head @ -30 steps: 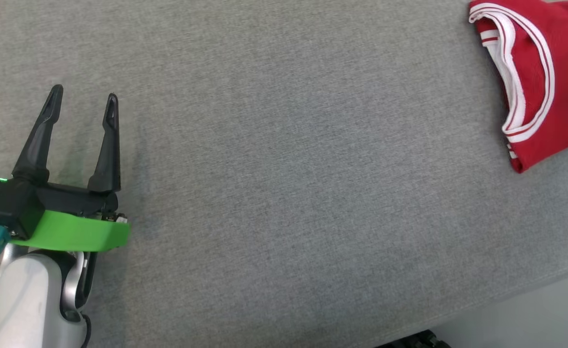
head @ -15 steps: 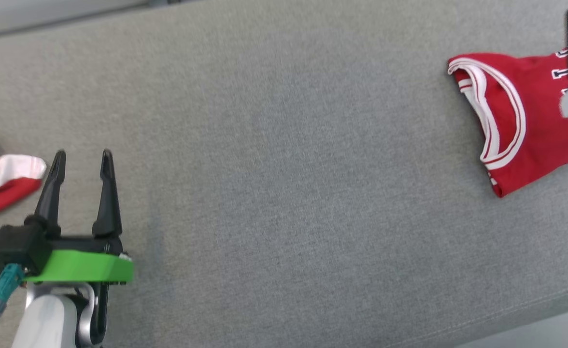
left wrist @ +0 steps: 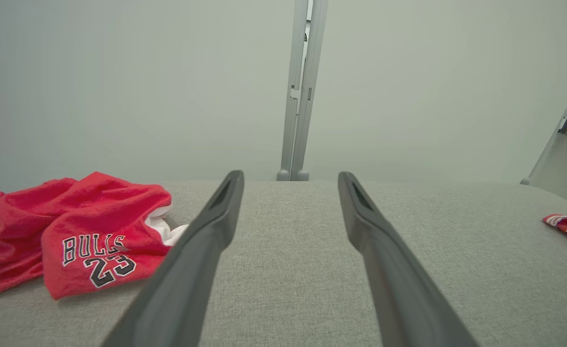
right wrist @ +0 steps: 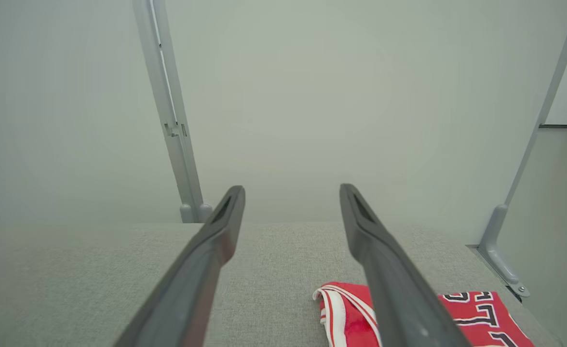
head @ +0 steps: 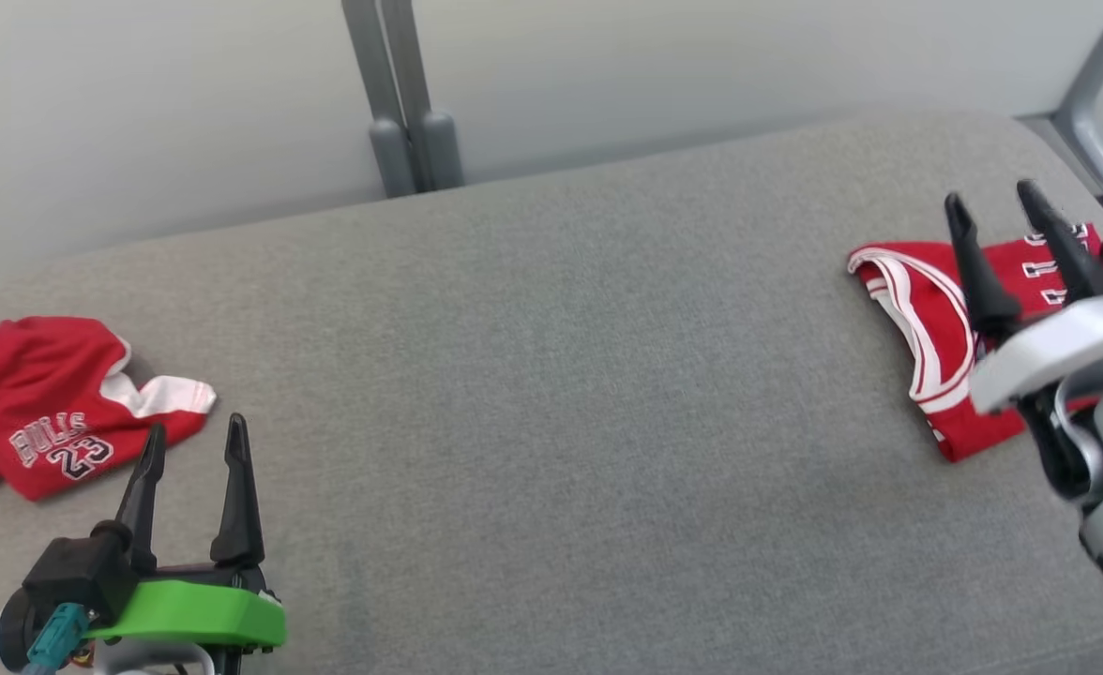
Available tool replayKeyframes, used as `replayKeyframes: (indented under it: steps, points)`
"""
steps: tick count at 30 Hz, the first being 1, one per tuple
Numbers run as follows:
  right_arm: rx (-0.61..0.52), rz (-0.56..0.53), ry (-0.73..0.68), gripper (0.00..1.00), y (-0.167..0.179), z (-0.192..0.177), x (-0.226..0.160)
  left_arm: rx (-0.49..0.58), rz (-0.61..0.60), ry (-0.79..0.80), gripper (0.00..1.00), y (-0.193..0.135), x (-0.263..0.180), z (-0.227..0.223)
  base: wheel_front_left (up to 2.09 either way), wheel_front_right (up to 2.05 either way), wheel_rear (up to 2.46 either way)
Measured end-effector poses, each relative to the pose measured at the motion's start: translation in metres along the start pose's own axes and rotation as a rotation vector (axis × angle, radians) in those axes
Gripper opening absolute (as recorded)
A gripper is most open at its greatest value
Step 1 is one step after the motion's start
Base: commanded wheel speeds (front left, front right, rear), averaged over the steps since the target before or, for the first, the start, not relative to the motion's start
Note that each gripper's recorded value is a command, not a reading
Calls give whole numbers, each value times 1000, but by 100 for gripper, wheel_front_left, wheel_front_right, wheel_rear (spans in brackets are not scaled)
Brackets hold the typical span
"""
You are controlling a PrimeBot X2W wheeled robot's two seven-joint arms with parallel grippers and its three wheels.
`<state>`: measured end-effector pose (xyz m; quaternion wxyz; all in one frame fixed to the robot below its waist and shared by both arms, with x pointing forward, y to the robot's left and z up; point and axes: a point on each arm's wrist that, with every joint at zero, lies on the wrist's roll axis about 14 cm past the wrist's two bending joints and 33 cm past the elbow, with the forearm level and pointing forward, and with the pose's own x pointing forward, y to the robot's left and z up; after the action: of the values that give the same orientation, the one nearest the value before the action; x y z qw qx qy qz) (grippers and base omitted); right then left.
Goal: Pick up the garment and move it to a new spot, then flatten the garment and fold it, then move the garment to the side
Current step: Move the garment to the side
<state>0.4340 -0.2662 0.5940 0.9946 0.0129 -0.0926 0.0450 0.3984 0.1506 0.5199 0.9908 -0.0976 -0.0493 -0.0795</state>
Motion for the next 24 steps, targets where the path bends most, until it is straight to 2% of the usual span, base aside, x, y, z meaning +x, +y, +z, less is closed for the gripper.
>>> replayKeyframes:
  steps: [9, 17, 24]
  points:
    - [71, 76, -36, 100, 56, -13, -39, 7, 59, -35, 100, 17, -32, 15, 0, 0, 0]
    - [90, 54, -18, 100, 70, -28, -64, -5, 84, -43, 100, 21, -47, 15, 0, 0, 0]
    - [98, 50, -8, 100, 79, -34, -71, -2, 58, -27, 100, 13, -43, 9, 0, 0, 0]
